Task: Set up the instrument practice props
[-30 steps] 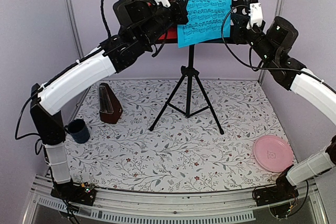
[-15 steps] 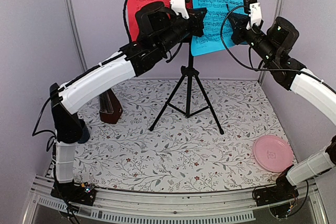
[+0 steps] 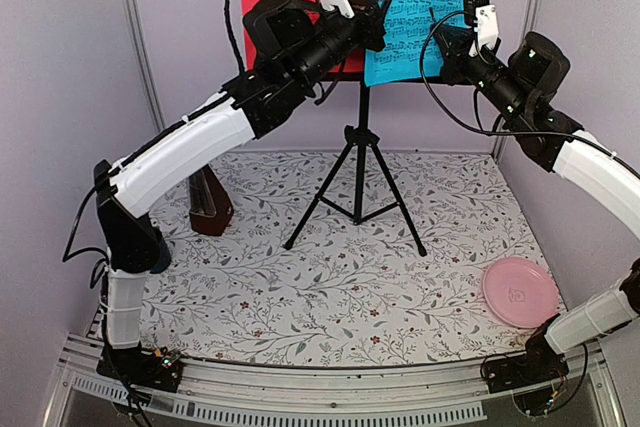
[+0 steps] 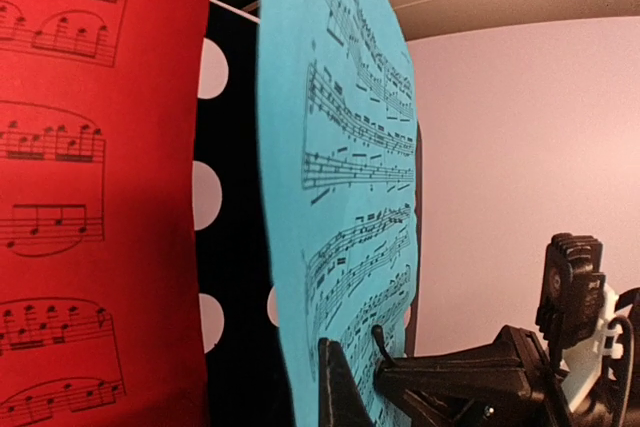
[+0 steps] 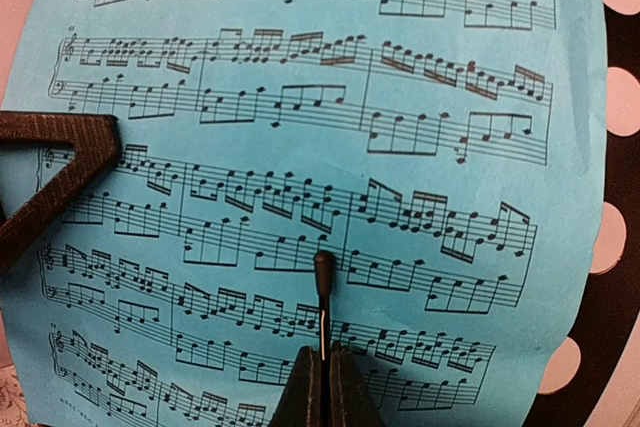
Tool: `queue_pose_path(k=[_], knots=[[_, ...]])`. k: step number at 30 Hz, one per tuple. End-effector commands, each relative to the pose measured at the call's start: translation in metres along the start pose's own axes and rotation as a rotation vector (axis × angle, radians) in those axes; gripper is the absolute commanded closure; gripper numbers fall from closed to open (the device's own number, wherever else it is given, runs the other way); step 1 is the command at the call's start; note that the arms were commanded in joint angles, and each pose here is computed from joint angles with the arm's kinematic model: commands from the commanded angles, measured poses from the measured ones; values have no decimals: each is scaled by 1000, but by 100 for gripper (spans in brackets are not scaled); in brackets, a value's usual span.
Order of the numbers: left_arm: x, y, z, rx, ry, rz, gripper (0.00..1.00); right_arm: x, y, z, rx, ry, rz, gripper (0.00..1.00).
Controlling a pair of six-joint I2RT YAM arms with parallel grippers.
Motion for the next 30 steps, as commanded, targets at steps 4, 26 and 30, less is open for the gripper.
queue_pose_path(k=[4, 26, 30], knots=[[5, 0, 6, 56, -22, 44, 100, -8, 2, -1, -42, -45, 14, 100], [14, 1, 15, 171, -58, 112, 100, -10, 5, 0, -77, -61, 22, 100], [17, 1, 15, 188, -53, 114, 100, -9, 6, 2, -91, -62, 21, 100]])
Point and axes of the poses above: each gripper's point midway between its finger pads, its own z axis out along the fingers, its own y axis along the line the jaws close on, x = y × z, the point moved 10 cm from there along -z, back along the fingers, and after that the axes turned 9 degrees about -z, right-handed, at the moved point
